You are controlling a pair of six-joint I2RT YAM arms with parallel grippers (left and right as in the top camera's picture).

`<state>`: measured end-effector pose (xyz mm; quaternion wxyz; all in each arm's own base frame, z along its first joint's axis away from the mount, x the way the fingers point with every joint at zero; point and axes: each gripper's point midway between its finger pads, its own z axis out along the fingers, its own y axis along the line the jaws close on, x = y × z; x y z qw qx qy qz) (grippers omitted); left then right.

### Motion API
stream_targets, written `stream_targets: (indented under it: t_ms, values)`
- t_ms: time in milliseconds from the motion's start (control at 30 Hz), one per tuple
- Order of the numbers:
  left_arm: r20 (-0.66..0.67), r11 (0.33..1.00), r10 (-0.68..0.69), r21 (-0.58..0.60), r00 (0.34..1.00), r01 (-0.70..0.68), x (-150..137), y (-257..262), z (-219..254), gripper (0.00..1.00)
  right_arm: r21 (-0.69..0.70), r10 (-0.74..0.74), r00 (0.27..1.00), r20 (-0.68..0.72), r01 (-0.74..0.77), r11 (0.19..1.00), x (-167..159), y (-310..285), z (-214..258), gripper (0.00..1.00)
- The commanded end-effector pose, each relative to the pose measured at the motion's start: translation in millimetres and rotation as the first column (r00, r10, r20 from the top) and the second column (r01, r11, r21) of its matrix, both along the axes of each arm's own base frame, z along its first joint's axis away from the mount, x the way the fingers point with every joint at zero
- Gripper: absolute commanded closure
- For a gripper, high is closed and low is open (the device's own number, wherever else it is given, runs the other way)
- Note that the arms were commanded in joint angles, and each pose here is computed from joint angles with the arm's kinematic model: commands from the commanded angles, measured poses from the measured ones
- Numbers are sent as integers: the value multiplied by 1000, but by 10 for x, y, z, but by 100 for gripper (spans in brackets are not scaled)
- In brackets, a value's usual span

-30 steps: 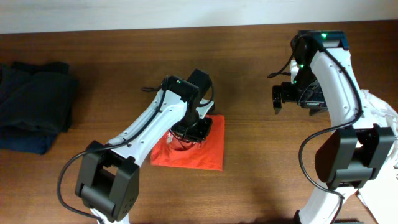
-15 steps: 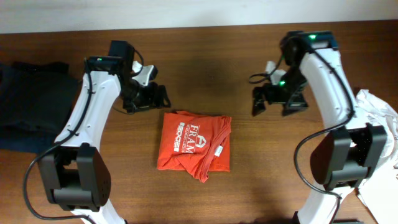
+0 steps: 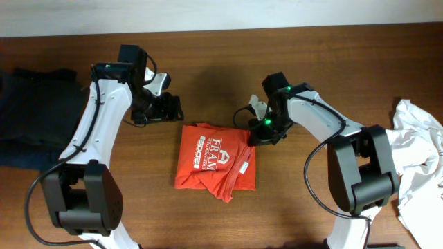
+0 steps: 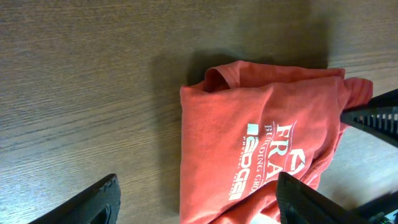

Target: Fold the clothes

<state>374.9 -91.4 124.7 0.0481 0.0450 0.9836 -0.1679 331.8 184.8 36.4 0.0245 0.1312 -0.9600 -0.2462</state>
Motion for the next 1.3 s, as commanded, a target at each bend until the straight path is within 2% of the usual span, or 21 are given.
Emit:
stream_targets:
  t_ms: [0,33,67,100,133,200,300,333,367,500,600,633,667,700,767,867,933,1067,1200,1233,1267]
  values:
    - [32,1000,-9,6,999,9,-3,31,120,20,14,-20,977,210,17,1000,578,49,420,96]
    - [32,1000,-9,6,999,9,-3,31,120,20,-14,-23,967,255,28,1000,698,16,501,92]
    - [32,1000,-9,6,999,9,-1,30,121,21,-20,-23,967,255,29,999,703,7,539,43]
    - [30,1000,-9,7,999,9,-5,31,114,21,-34,-20,976,216,28,999,617,-20,541,11]
    - [27,1000,-9,7,1000,9,-12,32,100,21,-55,-17,987,160,26,998,488,-62,515,1]
    - [12,1000,-10,8,1000,10,-42,30,18,21,-157,-12,1000,6,13,987,115,-256,449,1]
    - [-20,1000,-12,11,1000,12,-105,30,-105,21,-104,112,979,-169,-131,986,-395,-244,550,1]
    - [-20,1000,-12,11,1000,12,-104,30,-130,21,-102,132,969,-211,-156,982,-514,-237,575,25]
    - [-19,1000,-12,10,1000,12,-105,30,-151,21,-97,140,961,-239,-167,981,-598,-214,563,36]
    - [-13,1000,-12,10,1000,12,-91,28,-151,21,-11,194,928,-317,-208,978,-983,46,280,30]
    - [-13,1000,-12,10,1000,12,-90,28,-151,21,33,213,929,-302,-213,976,-1079,224,113,34]
    - [-14,1000,-12,10,1000,12,-92,28,-151,21,30,202,934,-296,-202,979,-1076,247,62,54]
    - [-14,1000,-12,10,1000,12,-94,29,-151,21,30,203,934,-295,-203,979,-1080,249,52,62]
    - [-14,1000,-12,10,1000,12,-94,29,-151,21,30,203,934,-293,-204,979,-1074,252,50,64]
    - [-14,1000,-12,10,1000,12,-93,28,-151,21,33,205,939,-275,-204,978,-1038,267,37,96]
    - [-15,1000,-12,10,1000,12,-96,29,-151,21,-128,118,950,-288,-161,979,-911,-69,29,96]
    - [-17,1000,-12,10,1000,12,-101,29,-152,21,-254,52,974,-221,-109,961,-563,-440,218,96]
    - [-17,1000,-12,10,1000,12,-100,29,-152,20,-353,17,993,-118,-58,934,-237,-733,280,96]
    - [-17,1000,-12,10,1000,12,-100,29,-152,21,-362,12,976,-216,-91,928,-532,-792,93,96]
    - [-17,1000,-12,10,1000,12,-100,29,-152,20,-374,11,970,-244,-105,922,-640,-836,-2,77]
    - [-17,1000,-12,9,1000,12,-99,28,-151,21,-391,11,968,-250,-111,914,-674,-882,-48,70]
